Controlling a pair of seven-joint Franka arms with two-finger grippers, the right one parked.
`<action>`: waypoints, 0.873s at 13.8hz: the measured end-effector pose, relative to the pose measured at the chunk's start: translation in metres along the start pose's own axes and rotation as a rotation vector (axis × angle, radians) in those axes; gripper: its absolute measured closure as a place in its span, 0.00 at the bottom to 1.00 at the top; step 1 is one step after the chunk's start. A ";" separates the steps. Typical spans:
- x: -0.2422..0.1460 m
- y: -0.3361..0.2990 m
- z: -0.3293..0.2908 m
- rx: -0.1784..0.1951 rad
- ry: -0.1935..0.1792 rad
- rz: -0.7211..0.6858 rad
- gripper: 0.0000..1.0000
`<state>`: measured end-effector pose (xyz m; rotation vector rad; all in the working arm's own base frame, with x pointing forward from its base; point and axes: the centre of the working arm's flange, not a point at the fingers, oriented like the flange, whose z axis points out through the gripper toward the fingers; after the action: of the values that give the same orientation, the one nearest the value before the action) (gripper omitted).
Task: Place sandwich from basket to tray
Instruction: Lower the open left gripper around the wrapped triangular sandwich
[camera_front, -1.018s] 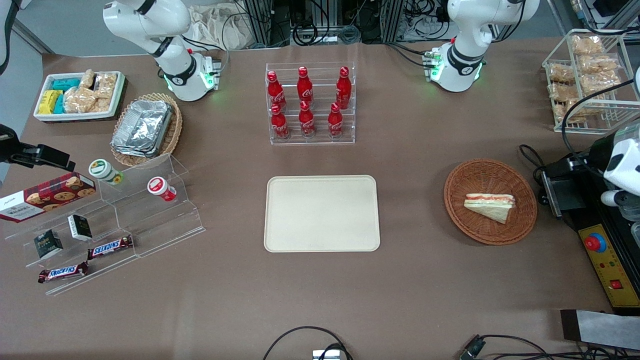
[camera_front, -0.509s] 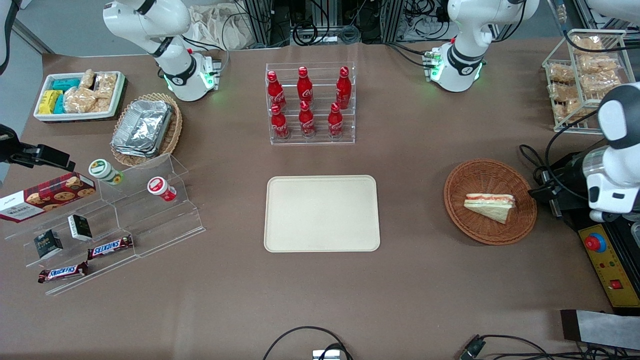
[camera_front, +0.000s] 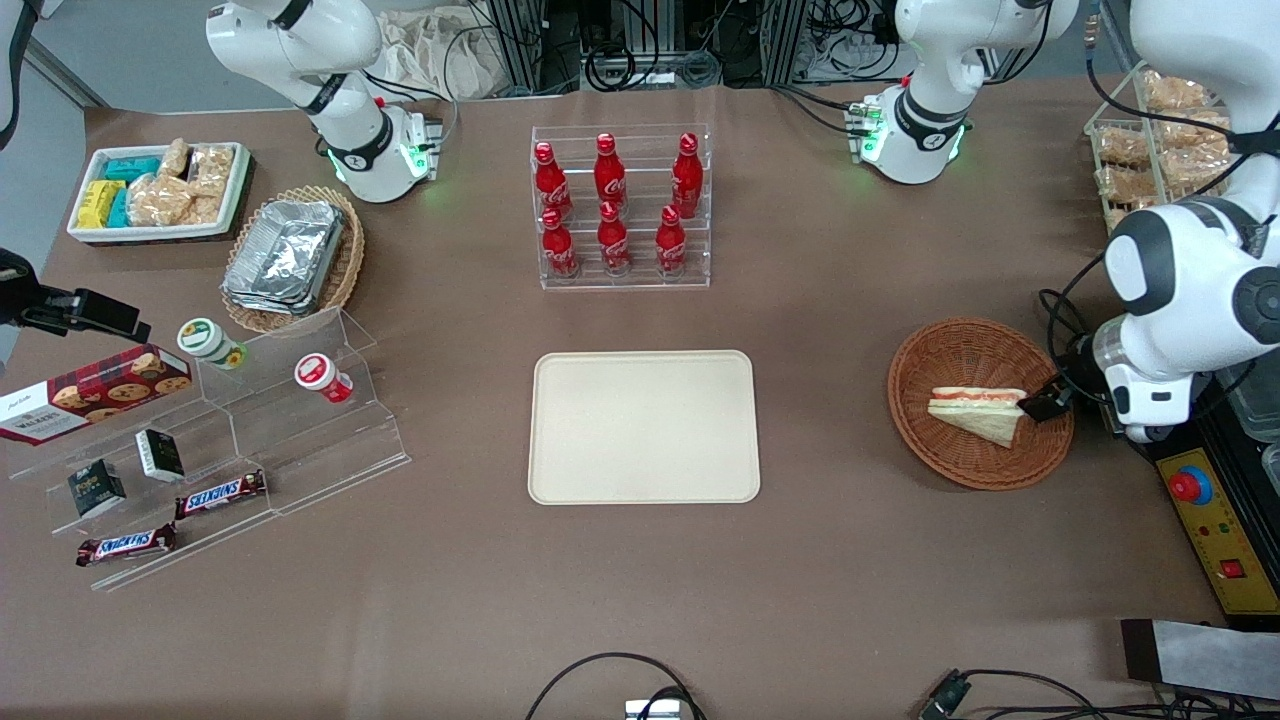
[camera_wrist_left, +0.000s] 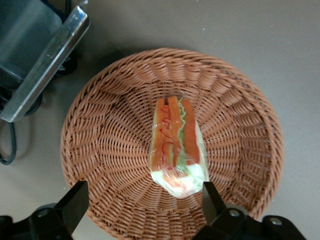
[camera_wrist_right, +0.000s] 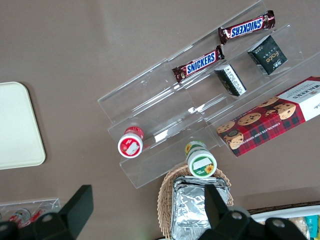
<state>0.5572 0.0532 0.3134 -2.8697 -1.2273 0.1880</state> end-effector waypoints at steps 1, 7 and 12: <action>-0.002 -0.002 0.009 0.004 -0.003 -0.013 0.00; 0.001 0.002 0.042 0.014 0.000 -0.054 0.00; 0.003 0.008 0.028 0.030 -0.027 -0.052 0.00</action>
<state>0.5618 0.0491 0.2850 -2.8155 -1.2904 0.2433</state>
